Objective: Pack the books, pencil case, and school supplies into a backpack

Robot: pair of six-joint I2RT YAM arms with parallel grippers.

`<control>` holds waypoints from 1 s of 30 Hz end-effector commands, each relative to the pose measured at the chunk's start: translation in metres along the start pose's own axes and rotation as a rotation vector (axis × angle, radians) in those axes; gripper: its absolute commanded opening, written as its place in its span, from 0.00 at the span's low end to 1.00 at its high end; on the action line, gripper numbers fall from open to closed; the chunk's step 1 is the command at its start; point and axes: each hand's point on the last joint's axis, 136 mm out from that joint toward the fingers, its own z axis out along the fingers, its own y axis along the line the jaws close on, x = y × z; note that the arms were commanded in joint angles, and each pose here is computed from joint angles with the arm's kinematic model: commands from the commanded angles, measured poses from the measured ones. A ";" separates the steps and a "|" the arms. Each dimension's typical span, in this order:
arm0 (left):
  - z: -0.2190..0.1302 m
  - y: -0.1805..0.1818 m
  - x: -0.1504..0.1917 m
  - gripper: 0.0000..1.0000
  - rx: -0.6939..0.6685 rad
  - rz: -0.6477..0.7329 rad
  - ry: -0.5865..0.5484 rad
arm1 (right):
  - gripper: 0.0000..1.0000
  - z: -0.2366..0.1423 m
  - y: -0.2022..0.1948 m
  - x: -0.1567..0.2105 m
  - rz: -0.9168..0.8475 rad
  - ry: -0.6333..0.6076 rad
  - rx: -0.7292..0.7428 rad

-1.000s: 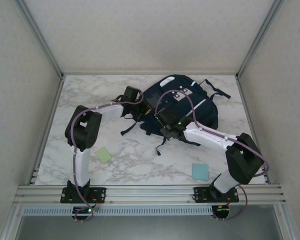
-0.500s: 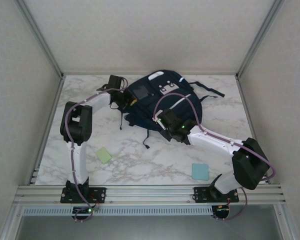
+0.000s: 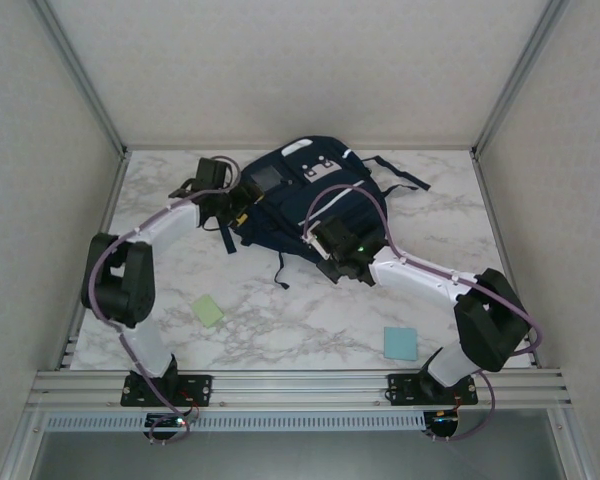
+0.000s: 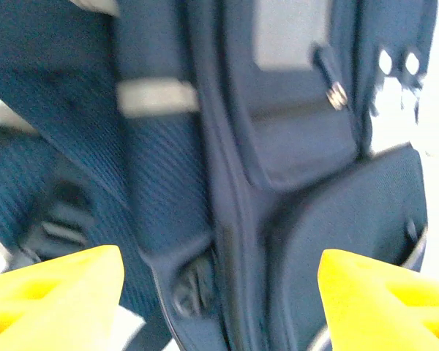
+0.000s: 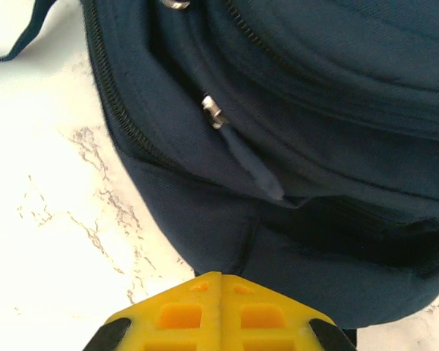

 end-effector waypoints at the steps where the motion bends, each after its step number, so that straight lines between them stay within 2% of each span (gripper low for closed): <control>1: -0.010 -0.006 0.018 0.71 -0.001 0.069 -0.015 | 0.00 -0.008 -0.008 -0.010 0.133 0.005 0.003; 3: -0.009 -0.012 0.032 0.71 0.005 0.093 0.010 | 0.03 -0.011 -0.007 -0.014 0.204 -0.014 -0.012; 7: 0.001 -0.026 0.055 0.71 0.052 0.068 0.066 | 0.33 -0.016 -0.008 -0.018 0.358 -0.044 -0.027; 10: 0.011 -0.033 0.072 0.71 0.063 0.050 0.080 | 0.48 -0.020 -0.017 -0.020 0.464 -0.070 0.001; 13: 0.024 -0.031 0.087 0.71 0.053 0.024 0.092 | 0.58 -0.024 -0.029 -0.019 0.554 -0.089 0.049; 17: 0.042 -0.028 0.104 0.71 0.055 -0.011 0.125 | 0.82 -0.032 -0.042 -0.015 0.685 -0.112 0.064; 19: 0.052 -0.026 0.111 0.70 0.041 -0.015 0.146 | 0.91 -0.037 -0.040 -0.016 0.710 -0.125 0.043; 21: 0.061 -0.023 0.114 0.70 0.026 -0.017 0.156 | 0.97 -0.039 -0.048 -0.013 0.737 -0.132 0.054; 24: 0.072 -0.021 0.112 0.67 0.010 -0.018 0.153 | 0.99 -0.043 -0.053 -0.010 0.764 -0.152 0.056; 26: 0.077 -0.023 0.108 0.57 0.009 -0.014 0.146 | 0.99 -0.044 -0.055 -0.008 0.775 -0.160 0.055; 28: 0.080 -0.028 0.105 0.36 0.010 -0.011 0.139 | 0.99 -0.045 -0.055 -0.004 0.782 -0.159 0.059; 30: 0.079 -0.035 0.102 0.21 0.026 -0.007 0.134 | 0.99 -0.042 -0.053 -0.001 0.779 -0.150 0.051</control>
